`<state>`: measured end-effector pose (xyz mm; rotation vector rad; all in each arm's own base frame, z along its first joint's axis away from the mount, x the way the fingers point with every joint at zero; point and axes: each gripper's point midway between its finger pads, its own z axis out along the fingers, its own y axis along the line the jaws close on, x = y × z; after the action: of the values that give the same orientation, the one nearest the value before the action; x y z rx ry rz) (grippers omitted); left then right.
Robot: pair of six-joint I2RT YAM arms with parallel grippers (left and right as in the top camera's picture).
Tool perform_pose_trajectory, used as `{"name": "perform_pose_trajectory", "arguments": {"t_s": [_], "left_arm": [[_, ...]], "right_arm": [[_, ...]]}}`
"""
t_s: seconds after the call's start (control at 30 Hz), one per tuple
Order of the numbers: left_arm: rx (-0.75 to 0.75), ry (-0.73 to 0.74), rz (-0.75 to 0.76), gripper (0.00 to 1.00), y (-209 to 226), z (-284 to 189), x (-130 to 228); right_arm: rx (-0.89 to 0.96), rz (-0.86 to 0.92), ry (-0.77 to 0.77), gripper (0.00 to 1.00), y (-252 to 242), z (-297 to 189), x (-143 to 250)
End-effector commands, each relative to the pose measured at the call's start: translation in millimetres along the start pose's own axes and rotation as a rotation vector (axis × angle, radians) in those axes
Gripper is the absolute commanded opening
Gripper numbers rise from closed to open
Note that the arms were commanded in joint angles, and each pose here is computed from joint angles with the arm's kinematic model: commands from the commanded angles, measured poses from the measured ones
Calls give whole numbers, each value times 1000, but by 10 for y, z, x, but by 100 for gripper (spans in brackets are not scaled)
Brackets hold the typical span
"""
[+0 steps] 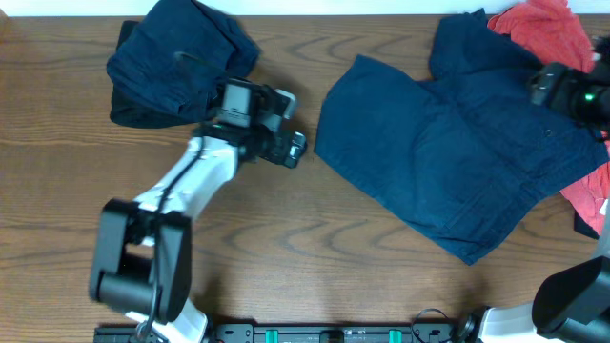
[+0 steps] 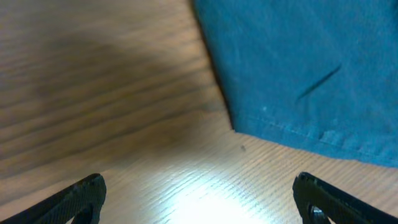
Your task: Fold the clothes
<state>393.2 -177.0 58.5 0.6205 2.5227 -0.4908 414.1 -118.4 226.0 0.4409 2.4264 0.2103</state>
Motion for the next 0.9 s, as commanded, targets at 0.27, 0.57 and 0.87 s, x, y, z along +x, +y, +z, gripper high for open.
{"name": "perform_pose_trajectory", "arguments": {"t_s": [0.27, 0.57, 0.87], "left_arm": [[-45, -18, 125, 95, -222, 559, -199], [-16, -67, 166, 79, -413, 873, -363], [-29, -77, 143, 13, -439, 901, -384]], "right_arm": [[-66, -91, 35, 99, 401, 2, 92], [-72, -95, 64, 99, 450, 10, 170], [-72, -92, 78, 76, 451, 8, 206]]}}
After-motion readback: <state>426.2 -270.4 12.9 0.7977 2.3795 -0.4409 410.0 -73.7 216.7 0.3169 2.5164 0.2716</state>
